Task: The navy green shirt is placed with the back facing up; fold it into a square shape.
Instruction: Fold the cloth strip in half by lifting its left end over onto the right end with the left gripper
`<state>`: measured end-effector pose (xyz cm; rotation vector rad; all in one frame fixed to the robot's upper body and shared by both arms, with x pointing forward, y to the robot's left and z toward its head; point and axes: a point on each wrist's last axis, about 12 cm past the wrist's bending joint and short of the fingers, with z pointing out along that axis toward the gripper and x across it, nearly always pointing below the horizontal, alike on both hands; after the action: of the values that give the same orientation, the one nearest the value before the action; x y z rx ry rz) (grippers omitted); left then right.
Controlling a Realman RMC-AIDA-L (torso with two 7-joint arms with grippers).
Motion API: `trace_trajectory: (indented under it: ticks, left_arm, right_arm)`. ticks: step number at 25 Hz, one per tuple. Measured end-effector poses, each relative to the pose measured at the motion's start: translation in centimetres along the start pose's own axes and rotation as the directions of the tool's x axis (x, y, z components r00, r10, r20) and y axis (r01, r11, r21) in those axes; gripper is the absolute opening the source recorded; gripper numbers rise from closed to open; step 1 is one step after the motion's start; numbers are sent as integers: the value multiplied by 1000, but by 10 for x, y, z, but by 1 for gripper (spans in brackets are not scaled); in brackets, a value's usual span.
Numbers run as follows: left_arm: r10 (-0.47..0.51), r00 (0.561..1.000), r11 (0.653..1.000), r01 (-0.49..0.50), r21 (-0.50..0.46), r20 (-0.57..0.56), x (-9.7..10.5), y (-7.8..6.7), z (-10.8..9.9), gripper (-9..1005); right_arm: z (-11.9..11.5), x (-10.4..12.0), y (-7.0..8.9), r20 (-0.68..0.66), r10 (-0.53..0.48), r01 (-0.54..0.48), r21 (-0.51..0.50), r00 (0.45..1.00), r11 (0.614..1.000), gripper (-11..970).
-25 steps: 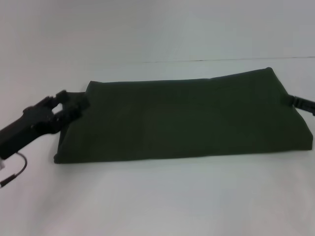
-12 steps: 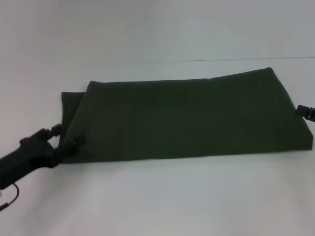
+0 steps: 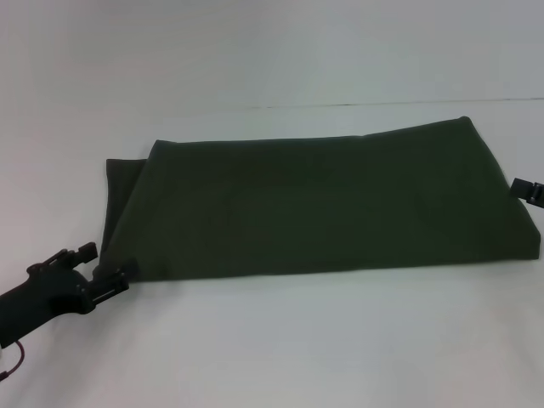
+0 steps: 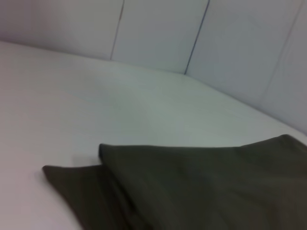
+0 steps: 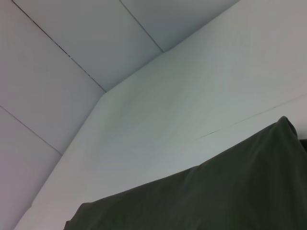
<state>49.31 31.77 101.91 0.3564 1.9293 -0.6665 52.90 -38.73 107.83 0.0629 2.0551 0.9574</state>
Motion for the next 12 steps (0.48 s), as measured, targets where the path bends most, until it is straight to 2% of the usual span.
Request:
trace_trajectory:
  ticks: [12]
  left_arm:
    - [7,999,998,-9,-61,-32,8,5,2,847]
  right_arm:
    - [1,3,0,-1,8,-8,-1,1000,1000,683]
